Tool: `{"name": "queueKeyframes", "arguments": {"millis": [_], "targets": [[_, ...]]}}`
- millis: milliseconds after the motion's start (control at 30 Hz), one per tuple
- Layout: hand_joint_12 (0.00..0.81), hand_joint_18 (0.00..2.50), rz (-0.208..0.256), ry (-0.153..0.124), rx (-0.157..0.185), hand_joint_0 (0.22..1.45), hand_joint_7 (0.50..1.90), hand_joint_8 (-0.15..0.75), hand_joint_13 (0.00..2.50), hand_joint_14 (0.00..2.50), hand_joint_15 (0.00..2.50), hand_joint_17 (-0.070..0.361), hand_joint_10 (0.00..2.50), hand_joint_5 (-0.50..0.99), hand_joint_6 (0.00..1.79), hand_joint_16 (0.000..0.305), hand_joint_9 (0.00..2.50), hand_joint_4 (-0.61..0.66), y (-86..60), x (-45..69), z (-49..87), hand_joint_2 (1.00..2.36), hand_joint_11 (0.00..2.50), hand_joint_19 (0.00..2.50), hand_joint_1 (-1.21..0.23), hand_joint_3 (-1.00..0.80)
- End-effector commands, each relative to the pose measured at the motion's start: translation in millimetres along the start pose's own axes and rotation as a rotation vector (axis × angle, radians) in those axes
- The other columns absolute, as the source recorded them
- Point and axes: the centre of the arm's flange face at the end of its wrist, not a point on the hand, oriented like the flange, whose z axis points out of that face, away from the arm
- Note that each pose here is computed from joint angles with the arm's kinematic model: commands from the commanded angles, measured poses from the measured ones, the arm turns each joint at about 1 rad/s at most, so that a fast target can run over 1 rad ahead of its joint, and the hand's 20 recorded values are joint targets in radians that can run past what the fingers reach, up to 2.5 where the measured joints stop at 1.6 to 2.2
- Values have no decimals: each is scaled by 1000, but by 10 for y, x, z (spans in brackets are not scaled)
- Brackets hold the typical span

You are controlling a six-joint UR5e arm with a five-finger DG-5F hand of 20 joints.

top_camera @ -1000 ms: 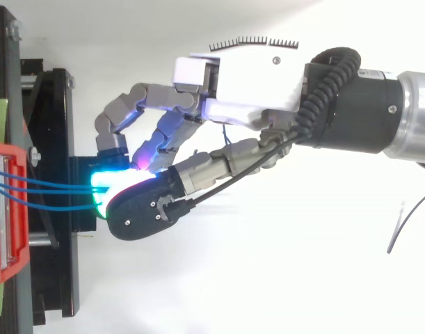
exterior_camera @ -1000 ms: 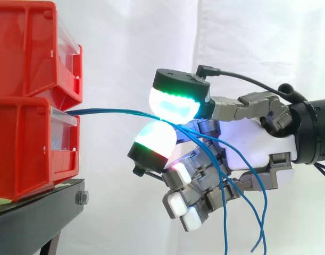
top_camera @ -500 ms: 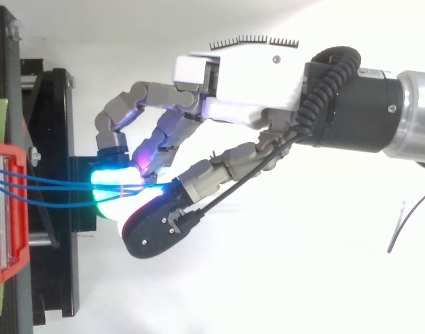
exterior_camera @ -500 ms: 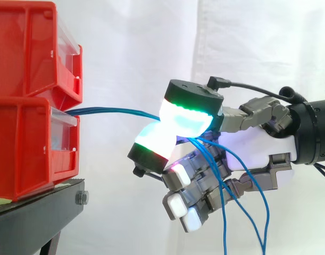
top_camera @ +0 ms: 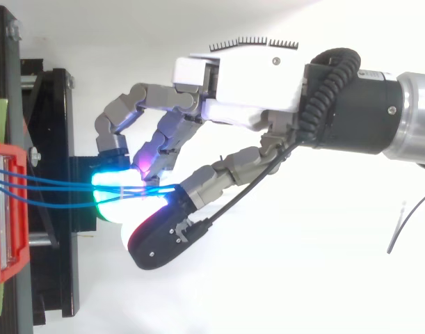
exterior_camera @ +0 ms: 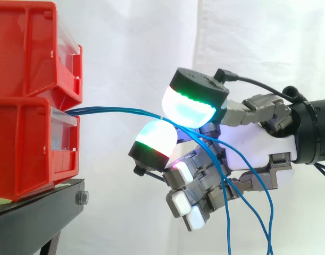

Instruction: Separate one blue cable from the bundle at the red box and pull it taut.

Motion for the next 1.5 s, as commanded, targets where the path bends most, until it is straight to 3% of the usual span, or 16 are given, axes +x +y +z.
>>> {"name": "queueKeyframes", "arguments": {"millis": [0,33,100,267,533,933,1467], "targets": [[406,785,0,-2,-1,488,1070,318,947,26,705,114,23,-175,906,51,1029,86,4,-10,0,1000,984,715,-702,-500],[400,789,0,-2,1,500,1049,323,949,24,708,113,23,-173,903,50,1043,84,-3,-10,-2,1000,975,725,-572,-500],[401,797,0,0,-1,511,1015,319,972,24,708,112,23,-170,897,50,1056,84,5,-9,0,1000,966,723,-537,-500],[379,777,0,1,0,592,1102,300,964,27,716,102,24,-165,876,45,1060,75,-6,4,3,1000,978,742,-481,-500],[386,773,1,1,-3,676,1266,301,953,27,721,103,26,-172,891,46,1018,22,13,3,3,1017,1014,745,-788,-302],[361,759,1,2,-3,815,1317,282,945,28,722,98,25,-178,928,43,1011,-124,13,4,3,1000,1018,715,-884,-500],[358,780,-19,4,2,675,1243,283,972,29,750,92,27,-158,924,41,1090,10,-1,7,2,1000,1087,705,-1005,-500]]}}
